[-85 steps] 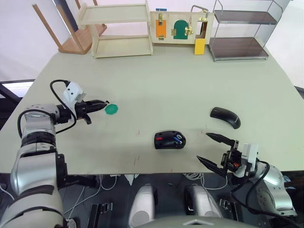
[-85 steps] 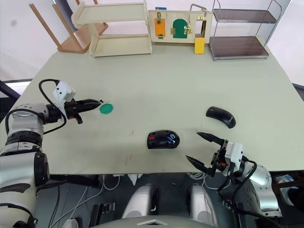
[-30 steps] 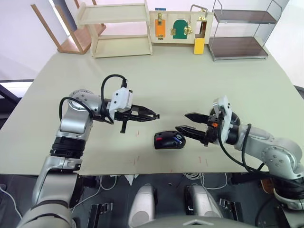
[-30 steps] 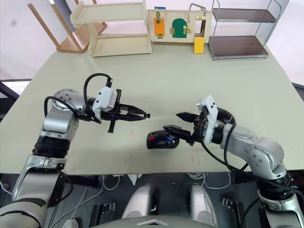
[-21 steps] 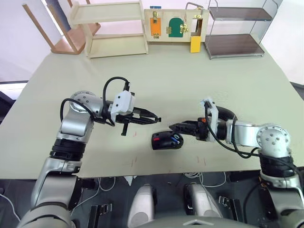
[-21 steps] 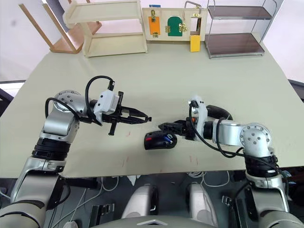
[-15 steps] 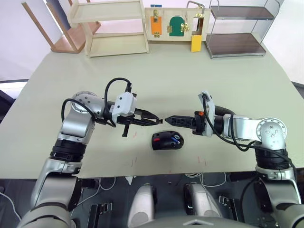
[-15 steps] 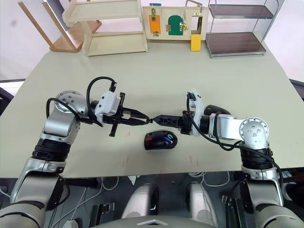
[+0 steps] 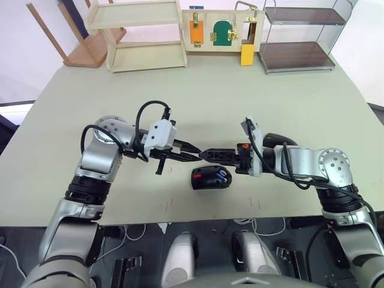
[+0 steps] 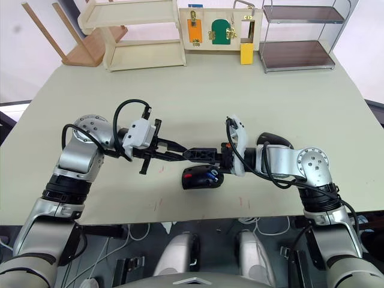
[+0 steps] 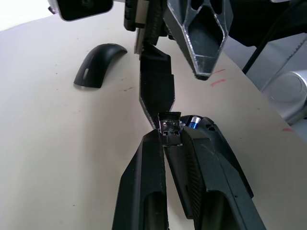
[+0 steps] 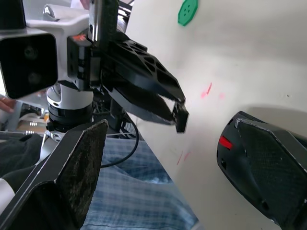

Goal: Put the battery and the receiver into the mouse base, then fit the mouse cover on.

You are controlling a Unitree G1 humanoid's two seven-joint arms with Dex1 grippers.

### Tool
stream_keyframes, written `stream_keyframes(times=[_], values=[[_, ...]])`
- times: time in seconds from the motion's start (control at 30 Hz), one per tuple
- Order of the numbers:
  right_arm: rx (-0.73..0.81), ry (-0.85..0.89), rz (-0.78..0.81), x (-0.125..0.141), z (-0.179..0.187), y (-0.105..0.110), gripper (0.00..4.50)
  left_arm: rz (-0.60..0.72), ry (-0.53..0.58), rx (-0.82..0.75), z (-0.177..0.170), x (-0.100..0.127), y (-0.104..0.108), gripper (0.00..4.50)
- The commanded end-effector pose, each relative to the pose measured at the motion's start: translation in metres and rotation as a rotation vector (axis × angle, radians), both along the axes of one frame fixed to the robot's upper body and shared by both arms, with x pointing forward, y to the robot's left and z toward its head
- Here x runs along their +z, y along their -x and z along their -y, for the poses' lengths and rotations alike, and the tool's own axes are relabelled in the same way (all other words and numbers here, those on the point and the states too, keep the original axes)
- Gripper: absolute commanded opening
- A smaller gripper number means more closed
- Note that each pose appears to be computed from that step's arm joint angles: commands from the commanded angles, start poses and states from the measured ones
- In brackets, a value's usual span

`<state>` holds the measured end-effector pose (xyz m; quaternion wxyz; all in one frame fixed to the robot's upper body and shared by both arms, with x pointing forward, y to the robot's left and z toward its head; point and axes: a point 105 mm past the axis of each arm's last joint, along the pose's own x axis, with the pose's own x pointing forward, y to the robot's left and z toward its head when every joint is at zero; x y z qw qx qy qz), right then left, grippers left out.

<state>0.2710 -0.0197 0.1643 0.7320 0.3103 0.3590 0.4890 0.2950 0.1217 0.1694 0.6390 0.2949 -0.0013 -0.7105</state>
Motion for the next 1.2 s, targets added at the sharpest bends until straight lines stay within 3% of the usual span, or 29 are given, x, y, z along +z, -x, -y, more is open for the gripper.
stream_keyframes(times=[0.03,0.07,0.3,0.33,0.43,1.17,1.2], values=[[0.03,-0.034,0.026,0.0124,-0.0038,0.0039,4.5,0.043,-0.008,-0.05,0.0014,0.0111,0.0068,0.02],[0.035,-0.027,0.027,0.0117,-0.004,0.0046,4.5,0.043,-0.01,-0.052,0.0013,0.011,0.0071,0.02],[0.042,-0.02,0.024,0.0099,-0.0051,0.0057,1.42,0.046,-0.017,-0.051,0.0004,0.0117,0.0059,0.02],[0.04,-0.023,0.023,0.01,-0.0052,0.0055,0.78,0.046,-0.018,-0.052,0.0004,0.0117,0.0058,0.02],[0.04,-0.022,0.024,0.0099,-0.0055,0.006,0.04,0.045,-0.019,-0.059,0.0006,0.0115,0.0067,0.02],[0.029,-0.048,0.02,0.0115,-0.0044,0.0053,0.04,0.027,-0.022,-0.068,-0.0003,0.0078,0.0076,0.02],[0.03,-0.048,0.021,0.0115,-0.0041,0.0055,0.01,0.035,-0.023,-0.052,-0.0006,0.0084,0.0049,0.52]])
